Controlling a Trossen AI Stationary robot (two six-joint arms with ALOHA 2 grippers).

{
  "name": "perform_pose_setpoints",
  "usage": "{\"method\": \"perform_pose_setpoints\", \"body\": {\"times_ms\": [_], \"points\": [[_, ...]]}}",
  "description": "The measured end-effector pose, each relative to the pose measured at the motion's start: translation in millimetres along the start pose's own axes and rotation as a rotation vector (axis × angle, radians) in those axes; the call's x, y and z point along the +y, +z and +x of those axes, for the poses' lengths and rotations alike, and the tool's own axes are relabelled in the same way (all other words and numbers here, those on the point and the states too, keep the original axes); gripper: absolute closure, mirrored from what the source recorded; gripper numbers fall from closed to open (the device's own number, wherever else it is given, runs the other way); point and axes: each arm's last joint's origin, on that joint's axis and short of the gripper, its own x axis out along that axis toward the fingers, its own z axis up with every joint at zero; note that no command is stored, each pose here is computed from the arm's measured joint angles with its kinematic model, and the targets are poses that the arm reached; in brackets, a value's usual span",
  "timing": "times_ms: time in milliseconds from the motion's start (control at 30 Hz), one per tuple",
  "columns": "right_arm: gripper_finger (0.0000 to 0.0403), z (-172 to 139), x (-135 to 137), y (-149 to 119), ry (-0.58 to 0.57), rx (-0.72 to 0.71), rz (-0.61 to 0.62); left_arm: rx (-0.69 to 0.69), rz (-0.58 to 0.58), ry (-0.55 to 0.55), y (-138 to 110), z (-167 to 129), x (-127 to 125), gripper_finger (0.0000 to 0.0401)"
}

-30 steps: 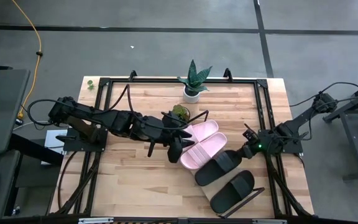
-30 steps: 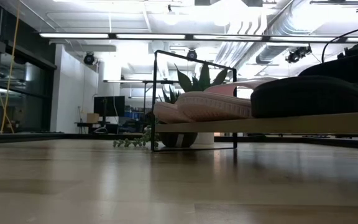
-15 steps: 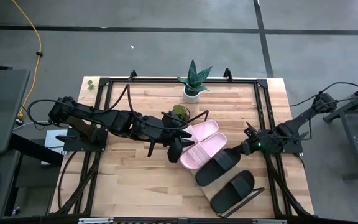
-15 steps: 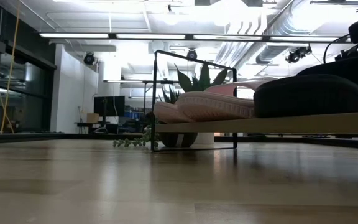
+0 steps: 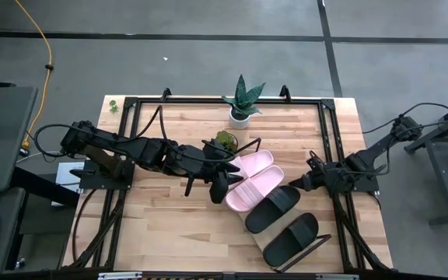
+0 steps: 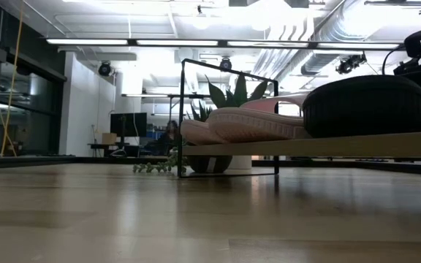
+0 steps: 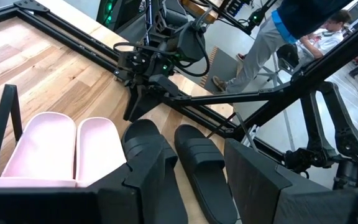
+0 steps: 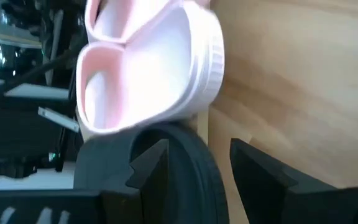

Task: Pick and place slides into the shelf
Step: Put the black slipper on the shelf

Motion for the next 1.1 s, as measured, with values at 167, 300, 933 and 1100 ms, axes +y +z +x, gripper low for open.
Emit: {"method": "perform_pose_setpoints", "body": {"times_ms": [167, 300, 933, 1100], "points": [[0.0242, 0.0, 0.0, 0.9, -0.001, -0.030, 0.000, 0.000, 0.000, 0.000, 0.0, 0.0, 0.0, 0.0247], [0.0242, 0.0, -0.1, 0.8, -0.001, -0.028, 0.005, 0.000, 0.000, 0.000, 0.0, 0.0, 0.0, 0.0247], [0.0275, 2.8, -1.6, -5.5, -0.031, 0.135, -0.019, 0.016, 0.004, -0.015, -2.1, -0.7, -2.0, 0.0247], [0.0314, 2.7, -1.6, -6.4, -0.029, 0.168, -0.019, 0.025, 0.007, -0.009, -3.1, -0.7, -1.6, 0.0247]]}}
